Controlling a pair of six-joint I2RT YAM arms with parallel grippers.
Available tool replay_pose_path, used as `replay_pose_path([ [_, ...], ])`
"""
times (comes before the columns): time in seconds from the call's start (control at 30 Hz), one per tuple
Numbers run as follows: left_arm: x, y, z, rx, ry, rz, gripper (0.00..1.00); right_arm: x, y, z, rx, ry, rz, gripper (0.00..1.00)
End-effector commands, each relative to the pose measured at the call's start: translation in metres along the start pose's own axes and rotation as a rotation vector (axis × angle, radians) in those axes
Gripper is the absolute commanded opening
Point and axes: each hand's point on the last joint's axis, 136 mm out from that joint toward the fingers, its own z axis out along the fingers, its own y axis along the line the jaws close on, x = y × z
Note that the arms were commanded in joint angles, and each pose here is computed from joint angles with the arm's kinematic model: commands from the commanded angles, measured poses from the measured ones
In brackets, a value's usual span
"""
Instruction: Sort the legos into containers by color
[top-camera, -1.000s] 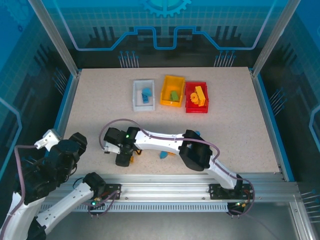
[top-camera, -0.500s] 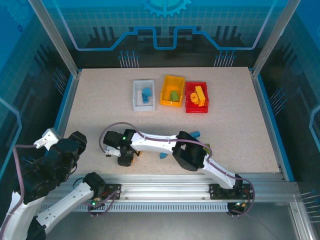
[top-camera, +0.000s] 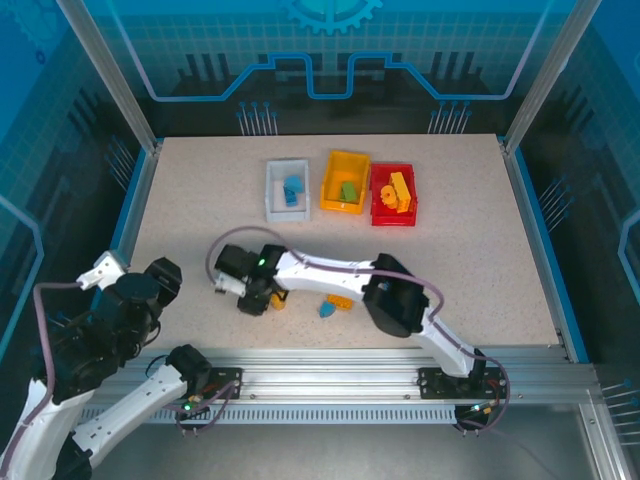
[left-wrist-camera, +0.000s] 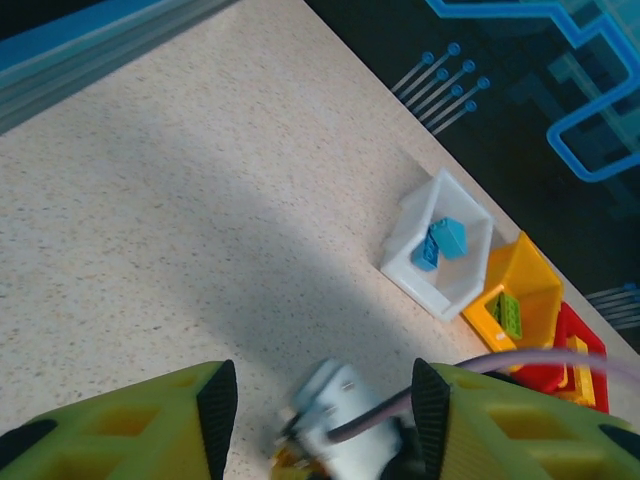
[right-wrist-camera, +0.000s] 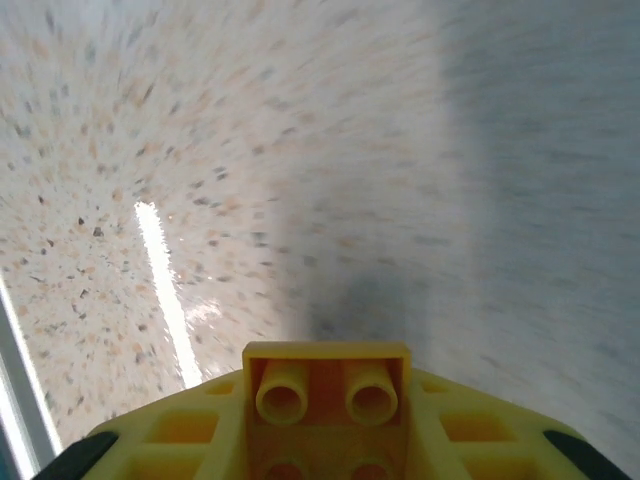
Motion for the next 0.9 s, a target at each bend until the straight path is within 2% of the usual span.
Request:
replay_pose_path([
  [0.0,0.014,-0.045,0.015,0.12,0.07,0.091,0.53,-0.033,-0.068,-0.097,0.07,-0.252,0.2,0.32],
  [0.1,0.039,-0.095,0.03,0.256,0.181,0.169,0.54,-0.01,-0.131,-0.138,0.146,-0.319,0.394,0.32],
  [0.23,0.082,-0.159,0.055,0.409,0.356,0.239,0.54,0.051,-0.217,-0.169,0.266,-0.35,0.679,0.31],
  [0.37,0.122,-0.212,0.083,0.522,0.496,0.266,0.54,0.12,-0.291,-0.182,0.402,-0.31,0.94,0.32],
  [0.47,0.148,-0.243,0.104,0.572,0.577,0.278,0.53,0.162,-0.333,-0.177,0.457,-0.271,1.077,0.32],
  [0.63,0.18,-0.276,0.134,0.59,0.636,0.311,0.53,0.2,-0.383,-0.158,0.5,-0.191,1.175,0.31],
  [0.87,0.222,-0.305,0.162,0.603,0.706,0.358,0.53,0.216,-0.422,-0.13,0.491,-0.105,1.218,0.33],
])
